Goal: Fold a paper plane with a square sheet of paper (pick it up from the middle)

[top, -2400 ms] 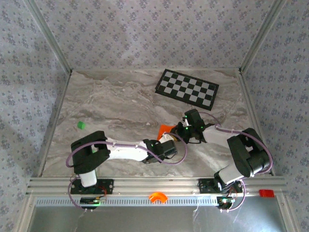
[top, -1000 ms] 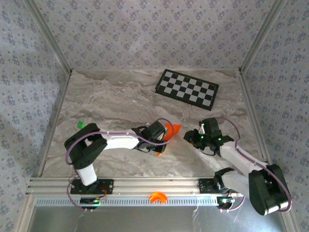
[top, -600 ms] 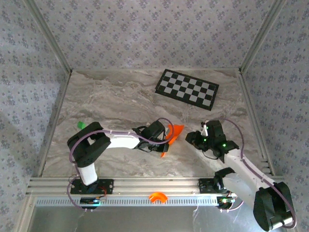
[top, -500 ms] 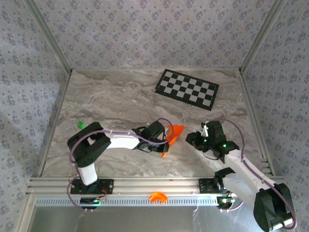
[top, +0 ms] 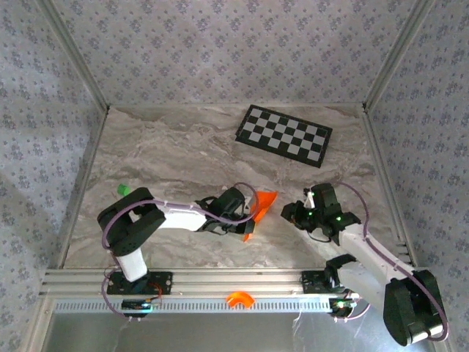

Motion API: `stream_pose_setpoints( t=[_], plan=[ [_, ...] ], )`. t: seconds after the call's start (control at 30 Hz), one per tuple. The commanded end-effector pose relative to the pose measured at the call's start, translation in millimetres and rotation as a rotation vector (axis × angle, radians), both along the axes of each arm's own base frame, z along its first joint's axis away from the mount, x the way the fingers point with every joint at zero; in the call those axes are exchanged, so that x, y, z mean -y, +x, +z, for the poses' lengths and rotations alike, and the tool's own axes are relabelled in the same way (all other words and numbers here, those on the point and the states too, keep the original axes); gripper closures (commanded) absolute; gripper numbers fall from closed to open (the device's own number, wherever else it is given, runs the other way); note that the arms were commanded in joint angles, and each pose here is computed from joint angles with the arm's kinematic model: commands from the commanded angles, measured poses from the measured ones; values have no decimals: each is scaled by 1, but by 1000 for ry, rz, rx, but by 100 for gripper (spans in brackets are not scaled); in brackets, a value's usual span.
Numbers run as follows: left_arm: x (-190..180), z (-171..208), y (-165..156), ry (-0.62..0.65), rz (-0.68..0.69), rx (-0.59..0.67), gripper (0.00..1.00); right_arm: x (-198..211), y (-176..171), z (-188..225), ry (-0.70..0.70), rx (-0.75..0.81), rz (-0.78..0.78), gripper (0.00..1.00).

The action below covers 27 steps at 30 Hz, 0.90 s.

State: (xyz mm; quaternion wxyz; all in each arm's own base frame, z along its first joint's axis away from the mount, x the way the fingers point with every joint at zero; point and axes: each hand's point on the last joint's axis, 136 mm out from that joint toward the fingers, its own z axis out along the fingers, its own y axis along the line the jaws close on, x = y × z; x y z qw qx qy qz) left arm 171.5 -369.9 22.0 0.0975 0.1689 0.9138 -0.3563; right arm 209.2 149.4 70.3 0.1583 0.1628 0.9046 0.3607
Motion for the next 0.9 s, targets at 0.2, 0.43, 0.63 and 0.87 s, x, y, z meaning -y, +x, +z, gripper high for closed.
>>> stream_pose_setpoints(
  t=[0.2,0.43,0.63,0.87],
  plan=[
    [-14,-10,-14,30,2,-57,100,-5,5,13,19,25,26,74],
    [-13,-9,-14,19,5,-60,100,-5,6,14,15,30,31,74],
    [-13,-9,-14,12,10,-65,100,-6,8,15,16,34,31,74],
    [-14,-8,-16,4,12,-69,100,-7,12,17,24,35,35,74]
  ],
)
